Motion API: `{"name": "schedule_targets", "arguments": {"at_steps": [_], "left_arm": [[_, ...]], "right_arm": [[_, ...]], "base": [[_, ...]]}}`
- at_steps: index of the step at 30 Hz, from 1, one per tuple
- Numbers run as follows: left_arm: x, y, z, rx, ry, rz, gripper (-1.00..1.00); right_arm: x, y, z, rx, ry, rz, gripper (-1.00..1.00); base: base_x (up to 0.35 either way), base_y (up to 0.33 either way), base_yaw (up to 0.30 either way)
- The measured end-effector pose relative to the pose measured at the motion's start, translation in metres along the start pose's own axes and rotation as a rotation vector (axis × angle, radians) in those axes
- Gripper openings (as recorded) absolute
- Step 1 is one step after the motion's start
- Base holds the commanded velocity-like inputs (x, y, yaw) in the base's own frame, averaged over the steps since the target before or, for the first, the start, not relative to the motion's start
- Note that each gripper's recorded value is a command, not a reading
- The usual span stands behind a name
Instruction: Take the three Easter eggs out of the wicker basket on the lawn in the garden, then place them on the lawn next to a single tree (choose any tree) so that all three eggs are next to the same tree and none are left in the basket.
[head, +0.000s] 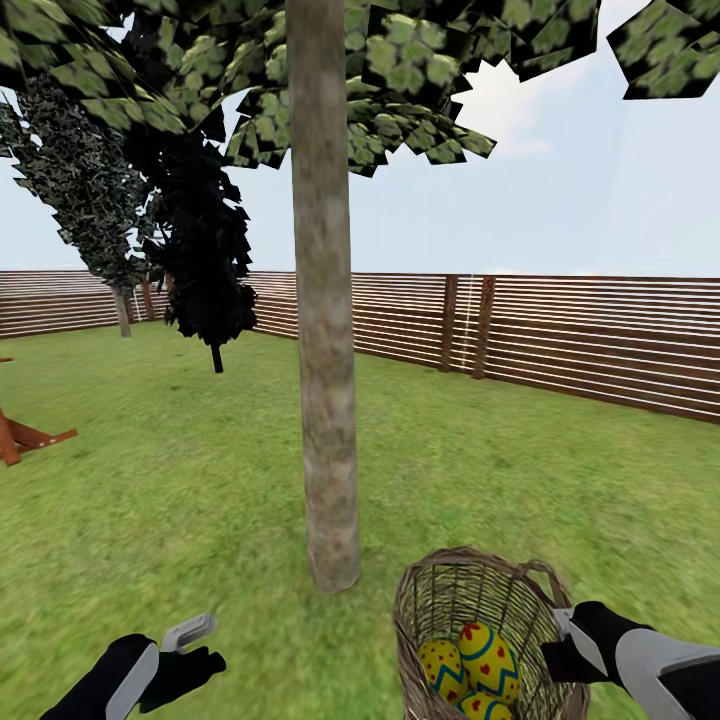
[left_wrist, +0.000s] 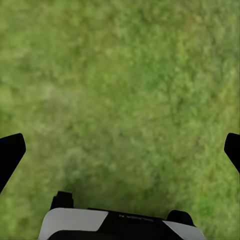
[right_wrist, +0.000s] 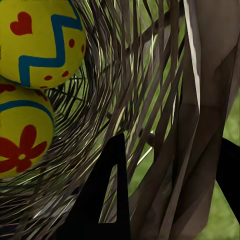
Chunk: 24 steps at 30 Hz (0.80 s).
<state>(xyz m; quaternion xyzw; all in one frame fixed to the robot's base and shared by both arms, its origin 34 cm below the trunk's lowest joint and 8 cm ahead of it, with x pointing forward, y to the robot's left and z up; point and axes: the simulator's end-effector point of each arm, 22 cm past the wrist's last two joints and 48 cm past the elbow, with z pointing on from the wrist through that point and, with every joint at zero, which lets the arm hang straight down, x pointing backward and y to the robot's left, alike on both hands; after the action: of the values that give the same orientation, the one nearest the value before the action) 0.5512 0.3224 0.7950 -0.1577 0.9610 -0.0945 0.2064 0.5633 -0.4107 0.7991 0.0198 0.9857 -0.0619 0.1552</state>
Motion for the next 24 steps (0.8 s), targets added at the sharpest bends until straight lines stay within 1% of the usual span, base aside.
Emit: {"name": "schedule_targets", "arguments": {"at_steps": [8,12,21,24], "left_arm": [[0.0,0.001,0.007,0.0,0.001,0.0,1.0],[0.007,0.005,0.013,-0.007,0.016,-0.005,1.0],[0.01,0.0,0.024,0.003,0.018,-0.005,1.0],[0.014,-0.008,0.028,0.013,0.024,-0.005,1.0]], "right_arm": [[-0.001,0.0,0.007,0.001,0.0,-0.002,-1.0],[-0.001,0.001,0.011,0.0,0.0,0.002,-1.0],[-0.001,-0.001,0.019,0.002,-0.002,0.004,-1.0],[-0.002,0.0,0.022,0.002,-0.004,0.004,-1.0]], "base": [[0.0,0.0,0.0],[0.0,0.0,0.0],[0.0,0.0,0.0],[0.0,0.0,0.0]]}}
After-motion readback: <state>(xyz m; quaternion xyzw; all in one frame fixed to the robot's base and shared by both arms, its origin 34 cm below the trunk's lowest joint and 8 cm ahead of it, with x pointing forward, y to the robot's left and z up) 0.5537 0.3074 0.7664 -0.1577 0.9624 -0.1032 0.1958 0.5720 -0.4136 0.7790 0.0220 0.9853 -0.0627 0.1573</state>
